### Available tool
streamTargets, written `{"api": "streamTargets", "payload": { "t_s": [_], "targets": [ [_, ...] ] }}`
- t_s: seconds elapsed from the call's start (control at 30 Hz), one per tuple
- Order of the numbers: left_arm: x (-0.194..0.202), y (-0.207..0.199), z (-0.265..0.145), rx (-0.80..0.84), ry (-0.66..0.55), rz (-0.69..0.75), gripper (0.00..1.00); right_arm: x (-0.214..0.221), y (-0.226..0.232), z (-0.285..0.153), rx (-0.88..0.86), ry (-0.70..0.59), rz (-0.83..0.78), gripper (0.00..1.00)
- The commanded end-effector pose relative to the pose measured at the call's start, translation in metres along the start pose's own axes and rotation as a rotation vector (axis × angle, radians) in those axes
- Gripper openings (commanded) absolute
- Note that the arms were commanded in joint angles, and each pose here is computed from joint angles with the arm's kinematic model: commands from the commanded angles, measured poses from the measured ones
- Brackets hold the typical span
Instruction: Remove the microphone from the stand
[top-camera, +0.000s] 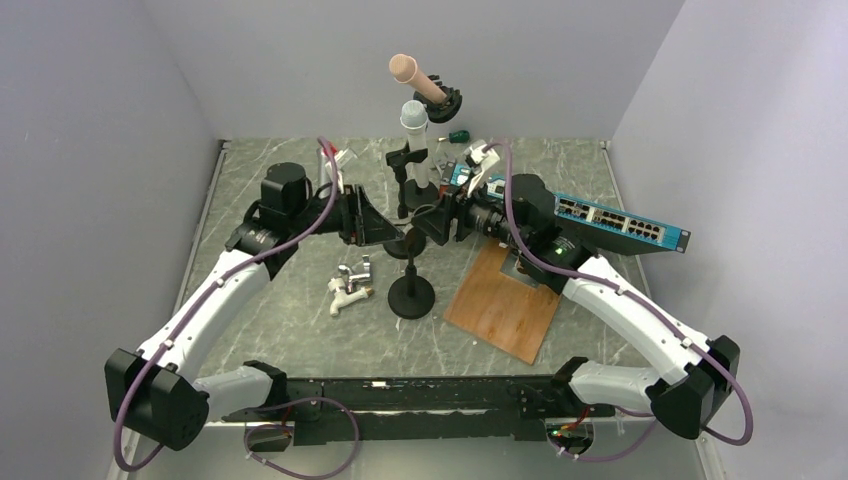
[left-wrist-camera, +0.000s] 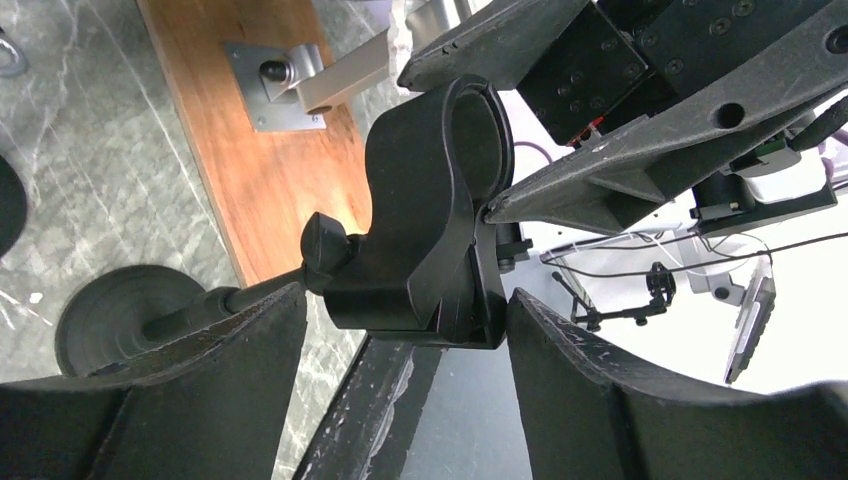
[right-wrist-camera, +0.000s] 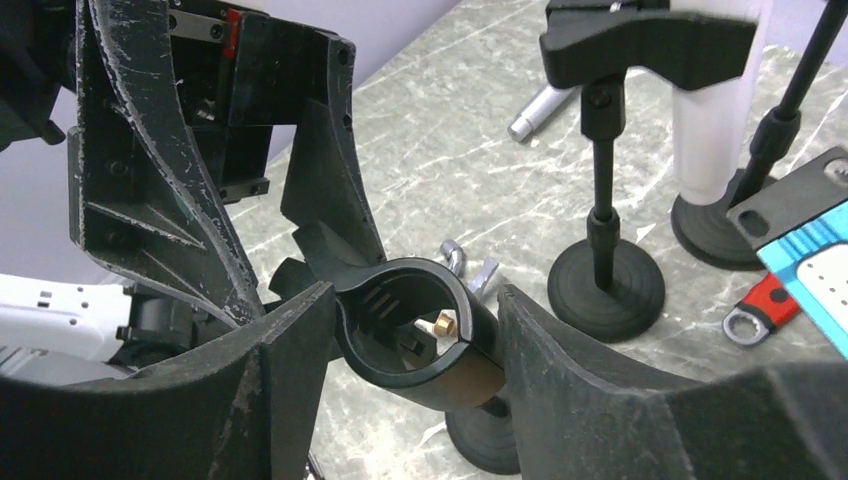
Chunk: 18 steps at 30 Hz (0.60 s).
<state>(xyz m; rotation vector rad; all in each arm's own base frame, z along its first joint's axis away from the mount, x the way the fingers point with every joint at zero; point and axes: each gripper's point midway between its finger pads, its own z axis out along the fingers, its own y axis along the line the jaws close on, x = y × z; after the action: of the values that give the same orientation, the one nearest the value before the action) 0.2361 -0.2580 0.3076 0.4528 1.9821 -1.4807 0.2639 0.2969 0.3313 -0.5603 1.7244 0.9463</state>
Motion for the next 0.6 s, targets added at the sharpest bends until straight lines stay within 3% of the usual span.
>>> {"api": "streamTargets", "payload": {
  "t_s": [0.0,0.57],
  "targets": [
    [0.031,0.035,0.005,-0.084,0.051,-0.055,0.74,0.027,-0.007,0.0,-0.001,0.058,0.0,0.61],
    [0.086,0.086,0.007,-0.216,0.12,-0.162,0.79,0.077,-0.024,-0.003,0.055,0.176,0.038,0.61]
  ]
}}
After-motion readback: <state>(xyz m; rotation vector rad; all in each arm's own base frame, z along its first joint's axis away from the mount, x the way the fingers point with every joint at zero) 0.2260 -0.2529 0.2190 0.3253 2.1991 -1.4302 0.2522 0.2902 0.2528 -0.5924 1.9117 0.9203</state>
